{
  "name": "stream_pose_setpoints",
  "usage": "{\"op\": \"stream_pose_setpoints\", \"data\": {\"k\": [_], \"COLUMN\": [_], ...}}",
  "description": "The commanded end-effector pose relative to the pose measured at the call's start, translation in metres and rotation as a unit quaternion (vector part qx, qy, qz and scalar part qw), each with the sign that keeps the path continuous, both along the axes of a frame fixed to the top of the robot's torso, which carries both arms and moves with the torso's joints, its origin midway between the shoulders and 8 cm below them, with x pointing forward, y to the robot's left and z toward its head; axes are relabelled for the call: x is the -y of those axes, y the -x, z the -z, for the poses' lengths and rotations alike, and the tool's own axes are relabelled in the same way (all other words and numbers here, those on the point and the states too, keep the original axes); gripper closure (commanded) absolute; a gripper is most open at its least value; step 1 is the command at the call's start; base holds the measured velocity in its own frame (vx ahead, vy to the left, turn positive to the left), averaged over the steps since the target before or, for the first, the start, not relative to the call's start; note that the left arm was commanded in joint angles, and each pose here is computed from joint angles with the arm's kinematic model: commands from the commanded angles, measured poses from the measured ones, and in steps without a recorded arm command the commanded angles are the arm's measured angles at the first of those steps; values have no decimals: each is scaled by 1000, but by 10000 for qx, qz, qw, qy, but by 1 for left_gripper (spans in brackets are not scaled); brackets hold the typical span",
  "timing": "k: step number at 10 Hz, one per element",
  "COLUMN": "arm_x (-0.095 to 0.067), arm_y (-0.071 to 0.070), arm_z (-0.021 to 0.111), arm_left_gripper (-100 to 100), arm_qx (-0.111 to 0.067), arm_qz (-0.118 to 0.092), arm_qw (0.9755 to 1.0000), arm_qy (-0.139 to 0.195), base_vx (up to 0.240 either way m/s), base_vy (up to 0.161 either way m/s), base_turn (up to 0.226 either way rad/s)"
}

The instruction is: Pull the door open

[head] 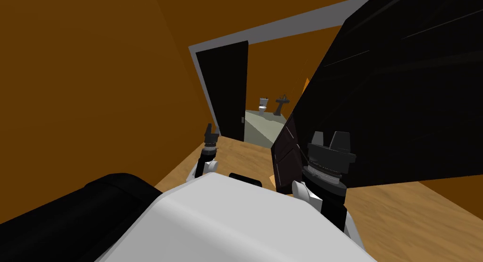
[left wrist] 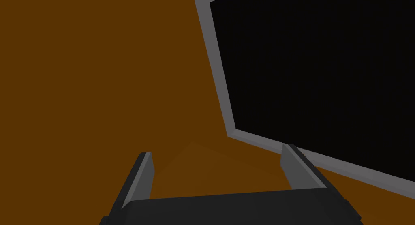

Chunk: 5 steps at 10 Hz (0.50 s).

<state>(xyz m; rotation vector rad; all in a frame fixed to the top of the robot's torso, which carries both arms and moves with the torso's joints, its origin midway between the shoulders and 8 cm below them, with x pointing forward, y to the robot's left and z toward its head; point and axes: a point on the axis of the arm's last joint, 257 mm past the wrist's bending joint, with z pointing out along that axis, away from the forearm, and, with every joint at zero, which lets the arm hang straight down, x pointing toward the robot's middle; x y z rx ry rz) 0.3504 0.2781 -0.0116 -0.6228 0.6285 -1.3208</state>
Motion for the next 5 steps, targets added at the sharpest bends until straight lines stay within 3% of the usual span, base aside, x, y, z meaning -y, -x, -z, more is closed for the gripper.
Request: {"op": "stream_pose_setpoints", "data": {"k": [1, 2, 5], "arm_x": [0, 0, 0], "arm_y": [-3, -9, -17], "arm_z": [10, 22, 41], "arm_left_gripper": [-100, -100, -100], "arm_qx": [-87, -201, -373], "arm_qz": [41, 90, 161], "arm_qw": [10000, 9997, 9991], "arm_qy": [20, 44, 78], "base_vx": [103, 130, 122], "base_vy": [0, 7, -12], "base_turn": [-16, -28, -20]}}
